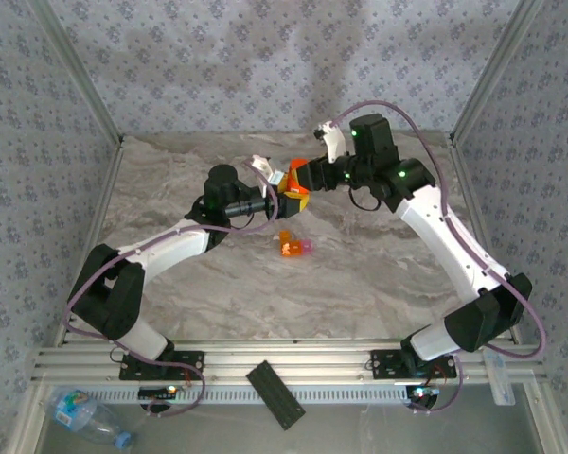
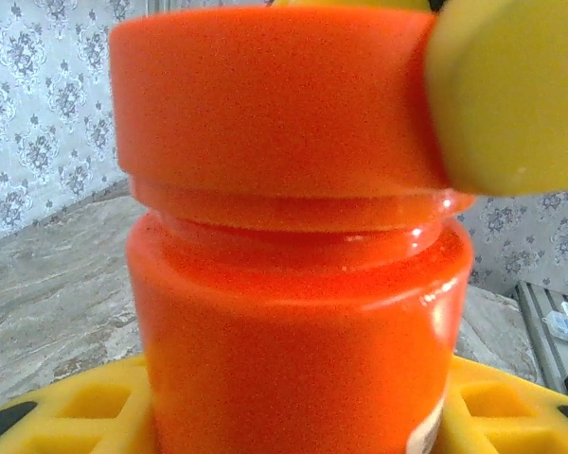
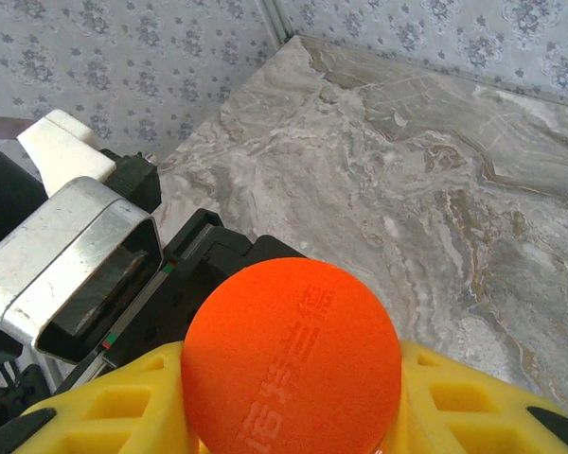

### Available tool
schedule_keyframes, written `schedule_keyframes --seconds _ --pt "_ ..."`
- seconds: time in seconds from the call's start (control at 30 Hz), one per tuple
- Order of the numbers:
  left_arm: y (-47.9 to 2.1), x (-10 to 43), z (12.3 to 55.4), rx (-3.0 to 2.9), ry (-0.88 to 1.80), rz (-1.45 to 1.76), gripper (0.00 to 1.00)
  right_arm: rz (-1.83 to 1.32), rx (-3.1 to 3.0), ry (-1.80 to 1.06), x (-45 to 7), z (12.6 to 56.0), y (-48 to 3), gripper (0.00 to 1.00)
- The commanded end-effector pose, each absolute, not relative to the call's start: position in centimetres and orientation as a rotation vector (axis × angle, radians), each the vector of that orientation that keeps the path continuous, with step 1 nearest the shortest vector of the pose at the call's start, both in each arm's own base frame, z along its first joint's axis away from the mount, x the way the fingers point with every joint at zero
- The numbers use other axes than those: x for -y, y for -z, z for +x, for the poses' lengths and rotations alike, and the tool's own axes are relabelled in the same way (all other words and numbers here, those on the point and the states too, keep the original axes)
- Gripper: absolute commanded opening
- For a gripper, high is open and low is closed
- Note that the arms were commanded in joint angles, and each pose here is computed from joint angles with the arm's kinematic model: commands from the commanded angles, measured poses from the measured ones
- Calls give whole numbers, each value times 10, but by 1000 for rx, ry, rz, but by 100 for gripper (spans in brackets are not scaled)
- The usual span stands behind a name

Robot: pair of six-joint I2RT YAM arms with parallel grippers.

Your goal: Sort the pills into containers

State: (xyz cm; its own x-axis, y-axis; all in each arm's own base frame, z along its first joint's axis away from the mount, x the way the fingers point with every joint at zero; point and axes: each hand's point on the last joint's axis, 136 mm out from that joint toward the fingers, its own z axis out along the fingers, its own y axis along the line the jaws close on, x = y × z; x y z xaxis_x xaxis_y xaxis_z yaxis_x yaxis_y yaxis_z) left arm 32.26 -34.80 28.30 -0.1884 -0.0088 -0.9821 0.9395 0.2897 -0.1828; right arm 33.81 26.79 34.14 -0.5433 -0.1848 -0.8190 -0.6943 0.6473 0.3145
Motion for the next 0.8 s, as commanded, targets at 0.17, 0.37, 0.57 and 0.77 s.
schedule_keyframes --seconds 0.17,0.37,0.57,0.77 --pt "-329 350 319 -1372 988 944 0 -538 -2252 -670 -267 343 -306 32" --pt "-329 346 324 -1379 939 920 0 -474 -2277 -564 -268 349 -299 29" --pt "-332 342 328 -1371 907 878 0 -397 -2251 -588 -271 348 -298 29" --pt "-331 342 330 -1377 898 873 0 -386 -2198 -627 -275 347 -309 33"
